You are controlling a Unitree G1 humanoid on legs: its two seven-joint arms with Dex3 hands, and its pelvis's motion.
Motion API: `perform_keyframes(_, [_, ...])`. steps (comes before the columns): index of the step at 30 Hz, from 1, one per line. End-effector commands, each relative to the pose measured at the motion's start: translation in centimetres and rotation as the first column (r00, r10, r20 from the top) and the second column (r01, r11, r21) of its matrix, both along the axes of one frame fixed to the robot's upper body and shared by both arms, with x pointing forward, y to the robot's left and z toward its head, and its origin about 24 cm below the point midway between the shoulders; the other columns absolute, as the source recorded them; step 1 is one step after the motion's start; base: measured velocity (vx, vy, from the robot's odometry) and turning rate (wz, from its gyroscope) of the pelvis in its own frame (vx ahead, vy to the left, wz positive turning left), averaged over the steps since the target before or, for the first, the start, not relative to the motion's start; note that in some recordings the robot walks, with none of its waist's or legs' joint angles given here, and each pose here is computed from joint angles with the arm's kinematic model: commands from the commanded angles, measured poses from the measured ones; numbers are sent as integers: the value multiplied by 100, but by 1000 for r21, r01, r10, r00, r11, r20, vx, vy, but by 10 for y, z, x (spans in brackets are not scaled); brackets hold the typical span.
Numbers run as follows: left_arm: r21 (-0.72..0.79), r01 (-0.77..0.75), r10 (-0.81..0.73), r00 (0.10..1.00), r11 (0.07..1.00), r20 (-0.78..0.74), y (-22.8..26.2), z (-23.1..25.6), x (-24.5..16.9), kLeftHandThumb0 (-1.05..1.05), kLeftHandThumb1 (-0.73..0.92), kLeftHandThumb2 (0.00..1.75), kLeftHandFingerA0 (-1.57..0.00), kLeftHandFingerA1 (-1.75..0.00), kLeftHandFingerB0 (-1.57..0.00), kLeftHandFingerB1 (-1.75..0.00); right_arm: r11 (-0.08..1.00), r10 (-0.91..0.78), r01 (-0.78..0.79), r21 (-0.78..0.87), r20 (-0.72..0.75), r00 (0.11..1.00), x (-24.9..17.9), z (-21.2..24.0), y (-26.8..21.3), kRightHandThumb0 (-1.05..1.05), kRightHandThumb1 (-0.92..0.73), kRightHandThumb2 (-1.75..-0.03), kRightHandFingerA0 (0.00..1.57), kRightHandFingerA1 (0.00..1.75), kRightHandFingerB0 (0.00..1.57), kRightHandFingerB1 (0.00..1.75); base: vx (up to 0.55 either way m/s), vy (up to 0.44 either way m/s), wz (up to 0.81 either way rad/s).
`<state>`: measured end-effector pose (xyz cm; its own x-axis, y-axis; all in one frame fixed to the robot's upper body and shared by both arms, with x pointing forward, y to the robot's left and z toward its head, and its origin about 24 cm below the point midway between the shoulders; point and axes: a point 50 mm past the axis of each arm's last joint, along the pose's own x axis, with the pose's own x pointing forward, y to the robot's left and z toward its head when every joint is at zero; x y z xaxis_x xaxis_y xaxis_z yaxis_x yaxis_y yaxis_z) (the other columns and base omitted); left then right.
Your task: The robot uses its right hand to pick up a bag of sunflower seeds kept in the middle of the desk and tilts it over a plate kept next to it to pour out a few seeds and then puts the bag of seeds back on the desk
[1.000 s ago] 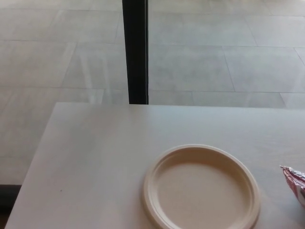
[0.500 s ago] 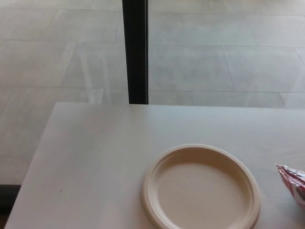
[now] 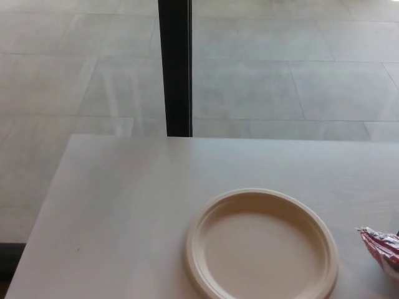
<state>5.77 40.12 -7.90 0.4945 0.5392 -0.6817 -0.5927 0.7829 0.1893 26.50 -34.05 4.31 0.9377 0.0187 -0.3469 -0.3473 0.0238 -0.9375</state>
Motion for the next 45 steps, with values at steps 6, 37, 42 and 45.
perform_keyframes(6, [42, 16, -16, 1000, 999, 3, 2, 3, 2, -71, 59, 97, -52, -64, -41, -53, 999, 31, -31, 10, -50, 998, -5, -19, 11, -33, -62, -63, 35, 55, 9, 20, 0, 0, 0])
perform_keyframes(37, [38, 19, -20, 1000, 999, 7, 2, 3, -1, -77, 62, 100, -52, -65, -40, -53, 944, -133, 48, 327, 243, 961, -15, -44, 49, -14, -50, -115, 88, 175, 78, 152, 0, 0, 0])
perform_keyframes(42, [33, 24, -25, 1000, 999, 13, 2, 3, -1, -73, 74, 62, -54, -57, -42, -40, 919, -229, 164, 357, 148, 962, -9, -47, 48, -19, -61, -106, 83, 175, 77, 148, 0, 0, 0])
perform_keyframes(45, [28, 20, -20, 1000, 999, 20, 2, 3, -2, -74, 74, 62, -56, -58, -43, -40, 865, -327, 262, 427, 84, 941, -3, -46, 48, -18, -62, -105, 80, 175, 73, 143, 0, 0, 0])
